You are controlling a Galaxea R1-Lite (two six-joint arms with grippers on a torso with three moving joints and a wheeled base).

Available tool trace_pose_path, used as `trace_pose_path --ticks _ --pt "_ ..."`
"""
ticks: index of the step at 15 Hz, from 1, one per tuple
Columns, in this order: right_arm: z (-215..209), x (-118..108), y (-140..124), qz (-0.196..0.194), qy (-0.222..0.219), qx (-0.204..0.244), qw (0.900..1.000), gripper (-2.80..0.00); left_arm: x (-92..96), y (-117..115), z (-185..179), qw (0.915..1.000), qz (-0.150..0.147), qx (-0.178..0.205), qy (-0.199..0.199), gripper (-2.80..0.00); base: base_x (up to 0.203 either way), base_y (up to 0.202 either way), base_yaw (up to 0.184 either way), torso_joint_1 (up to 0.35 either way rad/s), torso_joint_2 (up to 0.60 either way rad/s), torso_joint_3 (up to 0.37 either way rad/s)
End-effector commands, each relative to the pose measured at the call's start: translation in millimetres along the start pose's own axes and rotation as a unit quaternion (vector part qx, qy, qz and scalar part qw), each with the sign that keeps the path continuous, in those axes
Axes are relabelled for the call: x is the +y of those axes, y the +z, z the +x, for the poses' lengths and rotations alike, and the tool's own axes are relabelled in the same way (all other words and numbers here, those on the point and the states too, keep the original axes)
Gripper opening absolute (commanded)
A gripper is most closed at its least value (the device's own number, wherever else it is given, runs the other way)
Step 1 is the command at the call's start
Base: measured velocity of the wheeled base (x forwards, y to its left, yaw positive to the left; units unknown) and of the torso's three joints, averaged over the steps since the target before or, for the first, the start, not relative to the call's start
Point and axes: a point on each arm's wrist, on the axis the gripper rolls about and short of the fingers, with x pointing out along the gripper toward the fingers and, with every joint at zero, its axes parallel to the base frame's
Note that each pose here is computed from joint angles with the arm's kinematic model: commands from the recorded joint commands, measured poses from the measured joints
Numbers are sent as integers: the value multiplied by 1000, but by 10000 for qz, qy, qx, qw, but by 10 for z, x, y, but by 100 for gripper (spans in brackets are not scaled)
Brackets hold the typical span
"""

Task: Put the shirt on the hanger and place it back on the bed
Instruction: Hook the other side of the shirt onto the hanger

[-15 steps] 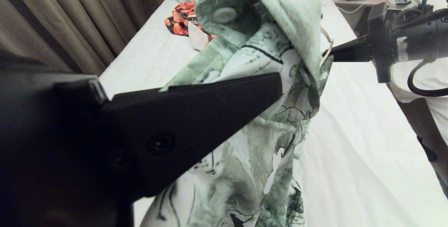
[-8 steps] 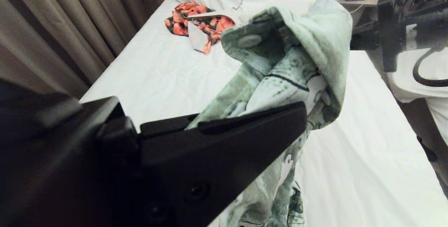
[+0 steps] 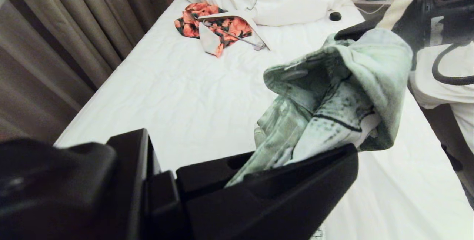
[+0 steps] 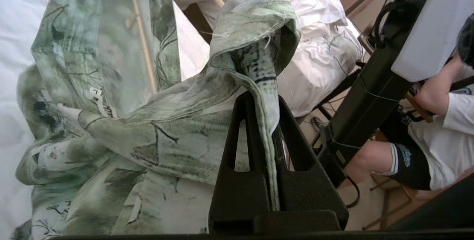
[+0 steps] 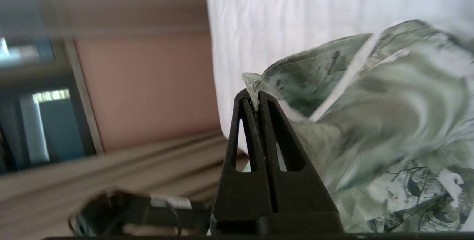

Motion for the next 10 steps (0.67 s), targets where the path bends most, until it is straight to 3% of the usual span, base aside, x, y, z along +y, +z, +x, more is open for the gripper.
trace_pose_path --ticks 1,10 --pt "-13 93 -74 -114 157 132 9997 -280 -13 -19 19 10000 -4 26 7 -280 0 0 0 0 0 0" --pt "-325 394 -287 -538 607 338 9961 -280 -37 -94 104 9999 -1 145 53 -280 0 0 0 0 0 0"
